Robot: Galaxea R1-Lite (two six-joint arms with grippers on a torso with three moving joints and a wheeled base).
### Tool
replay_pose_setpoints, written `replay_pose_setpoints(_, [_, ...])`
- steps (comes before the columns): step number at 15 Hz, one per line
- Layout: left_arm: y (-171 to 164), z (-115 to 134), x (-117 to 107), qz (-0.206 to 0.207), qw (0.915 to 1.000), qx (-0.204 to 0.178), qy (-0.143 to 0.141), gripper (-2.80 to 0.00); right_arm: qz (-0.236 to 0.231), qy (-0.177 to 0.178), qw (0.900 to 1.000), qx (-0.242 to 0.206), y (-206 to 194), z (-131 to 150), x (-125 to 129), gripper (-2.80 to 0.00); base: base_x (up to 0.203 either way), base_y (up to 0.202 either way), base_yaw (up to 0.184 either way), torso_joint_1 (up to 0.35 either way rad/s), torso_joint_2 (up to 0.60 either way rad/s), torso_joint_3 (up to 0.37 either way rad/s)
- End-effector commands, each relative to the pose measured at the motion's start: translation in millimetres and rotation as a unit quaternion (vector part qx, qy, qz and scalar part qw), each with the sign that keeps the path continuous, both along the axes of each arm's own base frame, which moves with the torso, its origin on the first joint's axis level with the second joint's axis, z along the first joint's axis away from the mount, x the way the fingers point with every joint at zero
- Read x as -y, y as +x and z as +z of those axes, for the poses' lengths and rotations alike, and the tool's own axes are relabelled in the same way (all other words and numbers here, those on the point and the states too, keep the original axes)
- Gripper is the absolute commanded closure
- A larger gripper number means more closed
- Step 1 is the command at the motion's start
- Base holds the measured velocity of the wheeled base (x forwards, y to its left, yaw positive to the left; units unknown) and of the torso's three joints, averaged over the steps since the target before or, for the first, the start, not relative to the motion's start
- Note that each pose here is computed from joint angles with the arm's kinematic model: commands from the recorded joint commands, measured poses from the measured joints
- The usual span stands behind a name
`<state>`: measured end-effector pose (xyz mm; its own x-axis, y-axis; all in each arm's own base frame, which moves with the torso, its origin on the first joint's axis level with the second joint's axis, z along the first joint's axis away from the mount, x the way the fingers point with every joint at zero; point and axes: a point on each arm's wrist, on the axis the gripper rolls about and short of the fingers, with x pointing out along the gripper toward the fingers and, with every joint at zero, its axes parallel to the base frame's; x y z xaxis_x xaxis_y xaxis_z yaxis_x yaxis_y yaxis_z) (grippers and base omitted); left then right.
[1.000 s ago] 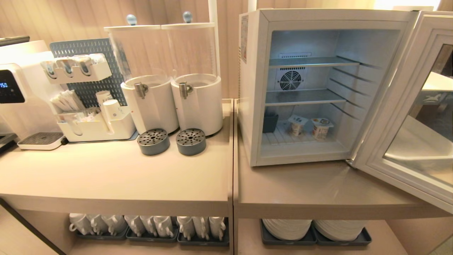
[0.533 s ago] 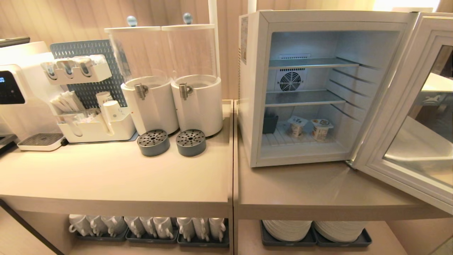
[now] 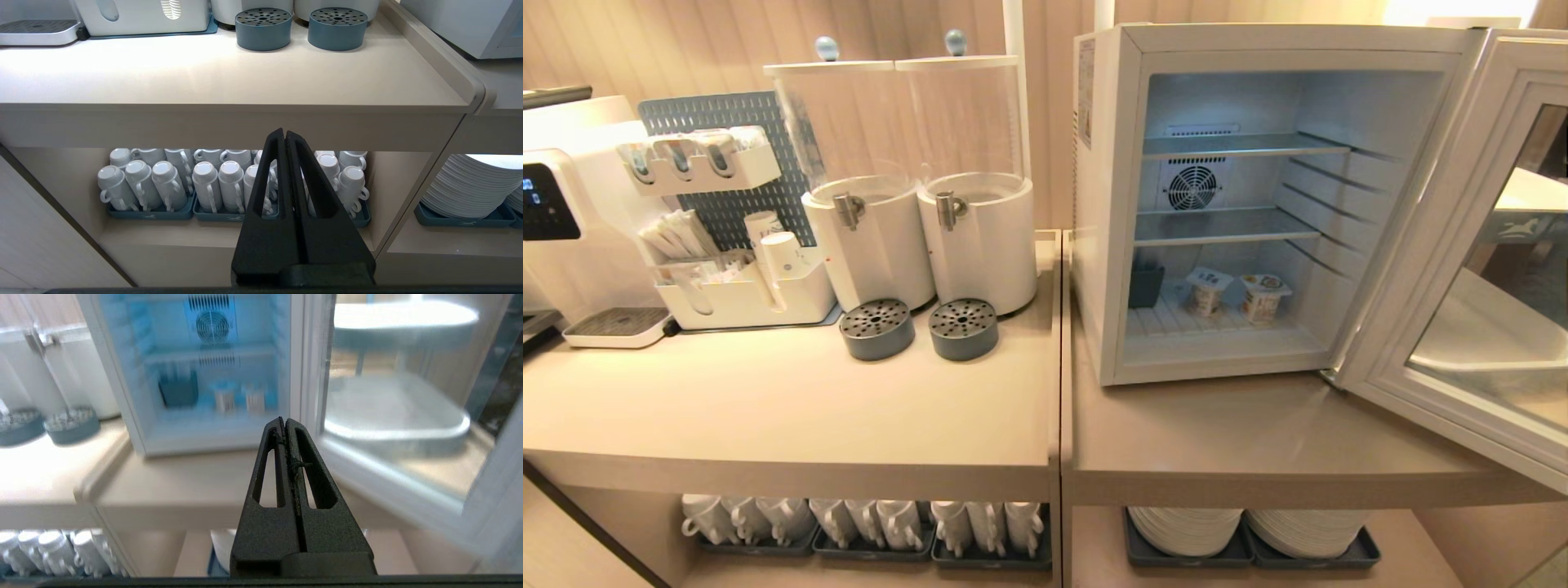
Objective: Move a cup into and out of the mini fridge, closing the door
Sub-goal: Take the yoghurt out of the freezer
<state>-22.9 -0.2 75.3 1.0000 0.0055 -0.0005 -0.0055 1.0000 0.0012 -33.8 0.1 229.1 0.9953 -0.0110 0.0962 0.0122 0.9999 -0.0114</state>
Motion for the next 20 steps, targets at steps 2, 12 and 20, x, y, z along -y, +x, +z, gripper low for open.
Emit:
replay_pose_setpoints(2, [0,0,0,0.0,1.0,-0.001,0.0,0.0,0.003,-0.004,0.992,-0.123,100,42,0,0.0,0.0,0.0,0.0,0.0,0.0,0.0])
replay_pose_setpoints(12, [0,0,0,0.0,1.0,-0.001,0.0,0.0,0.048,-0.045,0.974,-0.217,365,-110,-5,0.0,0.0,0.0,0.0,0.0,0.0,0.0])
replay_pose_setpoints(20, [0,-1,0,0.0,1.0,-0.001,0.0,0.0,-0.006,-0.064,0.988,-0.142,423,-180,-30,-2.8,0.0,0.0,0.0,0.0,0.0,0.0])
